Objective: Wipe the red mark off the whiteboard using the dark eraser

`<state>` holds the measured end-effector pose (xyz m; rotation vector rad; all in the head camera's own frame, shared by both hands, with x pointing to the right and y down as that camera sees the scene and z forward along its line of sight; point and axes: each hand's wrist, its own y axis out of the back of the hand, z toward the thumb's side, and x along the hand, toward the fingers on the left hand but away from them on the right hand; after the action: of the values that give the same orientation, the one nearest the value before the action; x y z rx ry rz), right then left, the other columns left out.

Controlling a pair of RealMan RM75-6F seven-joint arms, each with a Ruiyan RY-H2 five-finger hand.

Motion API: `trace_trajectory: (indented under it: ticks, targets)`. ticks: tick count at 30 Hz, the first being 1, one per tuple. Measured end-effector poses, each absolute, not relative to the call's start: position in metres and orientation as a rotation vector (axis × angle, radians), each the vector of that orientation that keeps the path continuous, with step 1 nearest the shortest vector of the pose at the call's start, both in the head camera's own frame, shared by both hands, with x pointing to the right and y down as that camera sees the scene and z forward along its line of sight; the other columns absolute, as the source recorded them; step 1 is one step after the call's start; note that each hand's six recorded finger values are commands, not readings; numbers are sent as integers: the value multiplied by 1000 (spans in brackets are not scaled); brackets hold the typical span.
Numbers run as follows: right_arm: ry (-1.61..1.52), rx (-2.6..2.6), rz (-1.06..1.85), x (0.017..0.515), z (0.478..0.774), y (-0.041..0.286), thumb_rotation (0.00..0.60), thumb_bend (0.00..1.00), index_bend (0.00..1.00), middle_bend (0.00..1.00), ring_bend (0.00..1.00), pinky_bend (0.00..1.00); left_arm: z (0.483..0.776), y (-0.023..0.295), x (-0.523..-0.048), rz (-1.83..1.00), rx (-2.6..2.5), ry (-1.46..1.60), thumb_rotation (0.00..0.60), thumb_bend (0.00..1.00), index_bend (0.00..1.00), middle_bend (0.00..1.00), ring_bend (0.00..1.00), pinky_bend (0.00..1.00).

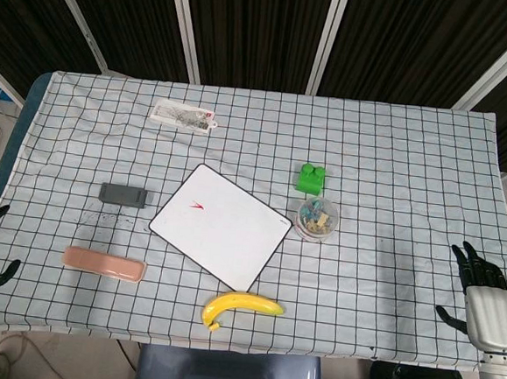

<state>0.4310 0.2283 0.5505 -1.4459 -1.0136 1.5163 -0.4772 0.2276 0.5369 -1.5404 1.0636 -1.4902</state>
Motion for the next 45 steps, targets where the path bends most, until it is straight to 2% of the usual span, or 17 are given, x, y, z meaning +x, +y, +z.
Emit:
trace_trajectory:
  ticks: [35,40,45]
  targets:
    - [-1032,-1463,1517,429,550,231,600,32,0,73,166,183,542,223,-475,-1482,-1535,1039,600,224,83,14,0,0]
    - [-1038,-1469,1514,429,549,231,600,32,0,73,166,182,548,219,-469,-1474,-1539,1004,600,165,83,15,0,2]
    - [-1038,-1475,1512,428,549,231,600,33,0,73,166,183,551,206,-455,-1451,-1540,943,600,155,79,19,0,11]
